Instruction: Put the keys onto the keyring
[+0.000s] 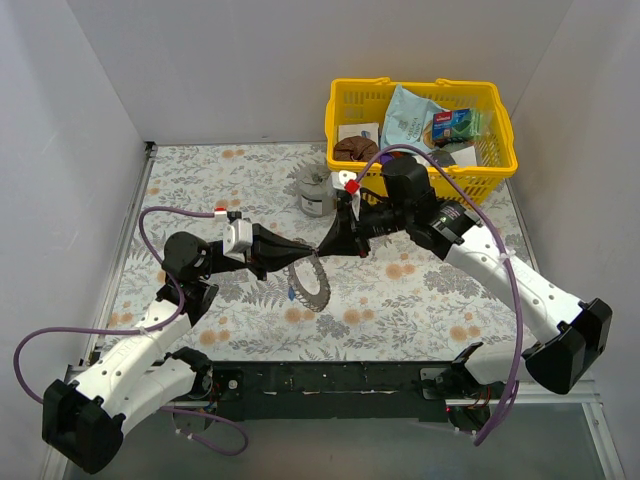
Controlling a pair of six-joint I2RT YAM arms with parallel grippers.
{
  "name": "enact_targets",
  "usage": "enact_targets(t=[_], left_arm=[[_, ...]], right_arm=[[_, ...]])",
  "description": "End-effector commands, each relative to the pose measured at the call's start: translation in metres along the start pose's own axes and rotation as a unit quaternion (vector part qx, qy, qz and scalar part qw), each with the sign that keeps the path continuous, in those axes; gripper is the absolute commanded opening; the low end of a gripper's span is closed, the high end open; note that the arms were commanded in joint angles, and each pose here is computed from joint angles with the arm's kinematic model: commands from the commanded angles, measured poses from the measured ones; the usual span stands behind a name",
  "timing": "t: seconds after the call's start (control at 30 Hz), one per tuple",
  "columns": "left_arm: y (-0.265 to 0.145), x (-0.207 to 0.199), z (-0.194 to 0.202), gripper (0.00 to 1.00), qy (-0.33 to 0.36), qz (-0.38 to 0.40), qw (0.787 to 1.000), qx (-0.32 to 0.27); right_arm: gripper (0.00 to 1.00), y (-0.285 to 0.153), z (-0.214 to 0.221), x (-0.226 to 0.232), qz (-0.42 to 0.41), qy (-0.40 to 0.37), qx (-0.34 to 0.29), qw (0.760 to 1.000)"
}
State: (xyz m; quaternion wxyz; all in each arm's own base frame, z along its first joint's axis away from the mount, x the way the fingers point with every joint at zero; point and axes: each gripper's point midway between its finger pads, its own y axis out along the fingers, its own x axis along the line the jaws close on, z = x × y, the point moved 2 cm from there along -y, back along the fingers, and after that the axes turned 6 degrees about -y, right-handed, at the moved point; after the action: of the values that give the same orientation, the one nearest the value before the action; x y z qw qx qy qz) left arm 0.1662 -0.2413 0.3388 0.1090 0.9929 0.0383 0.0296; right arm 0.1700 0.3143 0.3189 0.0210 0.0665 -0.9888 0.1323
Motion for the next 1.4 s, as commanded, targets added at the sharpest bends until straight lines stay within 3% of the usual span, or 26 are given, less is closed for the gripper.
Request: enact_targets(t=[0.0, 0.43, 0.8, 1.1, 1.23, 1.3, 1.37], left_arm=[[0.002, -0.010, -0.020, 0.00, 0.037, 0.029, 0.999, -0.025], [0.002, -0.011, -0.017, 0.00, 0.031, 0.030, 0.999, -0.022], [0.001, -0.011, -0.015, 0.00, 0.031, 0.028, 0.999, -0.018], [-0.002, -0.007, -0.006, 0.00, 0.025, 0.011, 1.000, -0.004], [-0.002, -0.001, 0.001, 0.00, 0.016, 0.001, 1.000, 0.017], [-0.001, 0.002, 0.003, 0.00, 0.017, -0.002, 1.000, 0.023], [0.002, 0.009, 0.014, 0.00, -0.001, -0.008, 0.999, 0.034]], right_arm=[[0.01, 0.004, 0.003, -0.004, -0.008, -0.011, -0.003, 1.000], [0.01, 0.003, -0.003, -0.001, -0.014, -0.031, -0.011, 0.999], [0.05, -0.009, 0.006, -0.011, 0.060, -0.041, -0.005, 0.997], [0.39, -0.027, 0.017, -0.023, 0.126, -0.027, -0.018, 0.991], [0.62, -0.037, 0.024, -0.025, 0.150, -0.018, -0.018, 0.988], [0.68, -0.040, 0.031, -0.027, 0.160, -0.014, -0.020, 0.987], [0.87, -0.045, 0.028, -0.027, 0.169, -0.017, -0.031, 0.985]])
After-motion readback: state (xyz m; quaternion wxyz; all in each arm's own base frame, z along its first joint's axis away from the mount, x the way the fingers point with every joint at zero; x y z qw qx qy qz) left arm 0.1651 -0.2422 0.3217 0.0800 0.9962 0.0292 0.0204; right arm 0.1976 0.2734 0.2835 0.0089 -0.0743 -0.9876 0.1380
